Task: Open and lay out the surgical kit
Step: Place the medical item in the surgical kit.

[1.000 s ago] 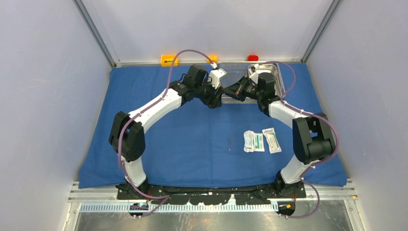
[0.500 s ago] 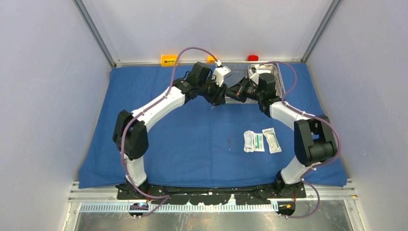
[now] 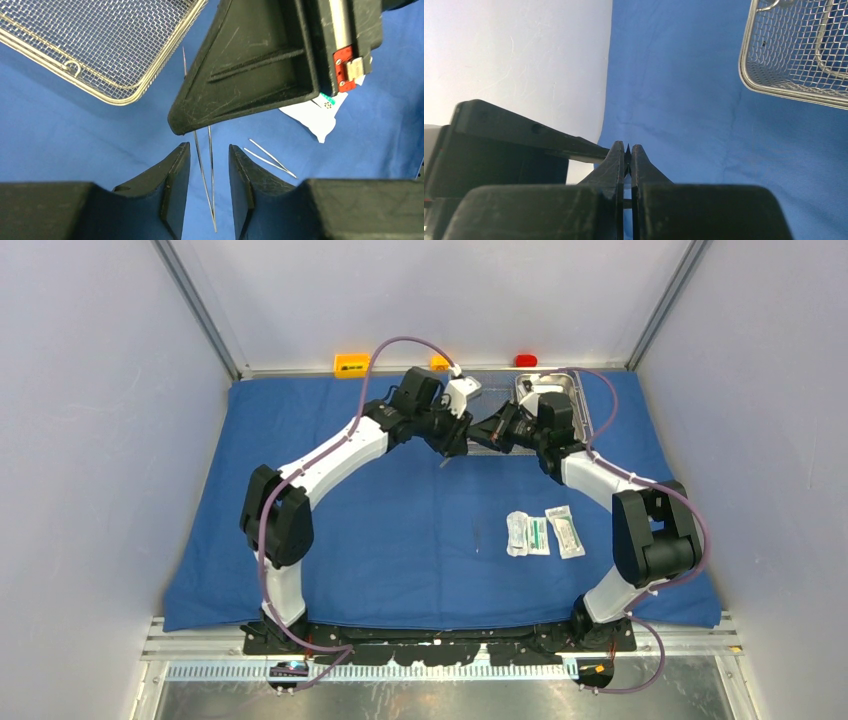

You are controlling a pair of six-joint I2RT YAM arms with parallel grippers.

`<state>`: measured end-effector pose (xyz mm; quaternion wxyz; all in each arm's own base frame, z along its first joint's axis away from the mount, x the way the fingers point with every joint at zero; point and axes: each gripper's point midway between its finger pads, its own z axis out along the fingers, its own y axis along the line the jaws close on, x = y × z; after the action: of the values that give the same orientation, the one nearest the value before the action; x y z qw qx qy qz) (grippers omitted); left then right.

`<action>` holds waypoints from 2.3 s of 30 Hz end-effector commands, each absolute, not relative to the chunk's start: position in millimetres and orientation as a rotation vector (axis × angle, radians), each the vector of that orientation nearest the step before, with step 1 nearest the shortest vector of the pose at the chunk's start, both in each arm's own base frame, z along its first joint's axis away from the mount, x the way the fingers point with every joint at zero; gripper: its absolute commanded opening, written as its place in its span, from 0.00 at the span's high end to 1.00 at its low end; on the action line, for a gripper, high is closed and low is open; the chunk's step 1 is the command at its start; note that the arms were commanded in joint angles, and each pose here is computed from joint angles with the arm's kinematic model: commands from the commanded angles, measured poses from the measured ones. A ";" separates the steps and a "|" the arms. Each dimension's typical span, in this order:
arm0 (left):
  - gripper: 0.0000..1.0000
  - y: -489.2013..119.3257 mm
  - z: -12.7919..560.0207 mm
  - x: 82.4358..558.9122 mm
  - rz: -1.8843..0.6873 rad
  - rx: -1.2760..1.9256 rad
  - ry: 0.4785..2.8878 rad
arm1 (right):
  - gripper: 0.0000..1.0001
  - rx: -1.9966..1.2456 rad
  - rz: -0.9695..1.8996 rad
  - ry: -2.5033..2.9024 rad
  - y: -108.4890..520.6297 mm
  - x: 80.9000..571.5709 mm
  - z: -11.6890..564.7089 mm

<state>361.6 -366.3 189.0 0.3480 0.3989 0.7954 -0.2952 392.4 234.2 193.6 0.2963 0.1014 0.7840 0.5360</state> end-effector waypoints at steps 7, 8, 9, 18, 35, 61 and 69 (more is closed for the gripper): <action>0.70 -376.9 206.3 365.4 -0.807 1.024 2.022 | 1.00 0.205 1.405 2.012 232.8 391.3 215.5; 0.71 -377.2 205.3 365.2 -0.809 1.025 2.024 | 0.99 0.206 1.404 2.012 232.7 391.4 215.3; 0.72 -377.8 204.7 365.0 -0.810 1.025 2.026 | 0.99 0.206 1.405 2.013 232.7 391.3 215.3; 0.91 -376.8 205.1 366.8 -0.809 0.993 2.047 | 0.87 0.183 1.385 2.015 231.4 391.1 214.1; 0.98 -342.7 174.5 296.3 -0.684 0.506 2.241 | 0.39 0.151 1.029 1.956 140.7 406.8 241.3; 1.00 -320.1 53.6 264.5 -0.499 -0.082 2.550 | 0.39 0.200 0.797 1.906 75.7 384.7 242.1; 1.00 -317.6 44.0 268.7 -0.447 -0.071 2.544 | 0.39 0.201 0.812 1.910 78.0 379.8 238.9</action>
<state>254.5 -310.9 33.2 0.2399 -0.0170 0.9580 -0.1561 380.2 79.9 217.6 0.4693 0.1025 0.8088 0.3392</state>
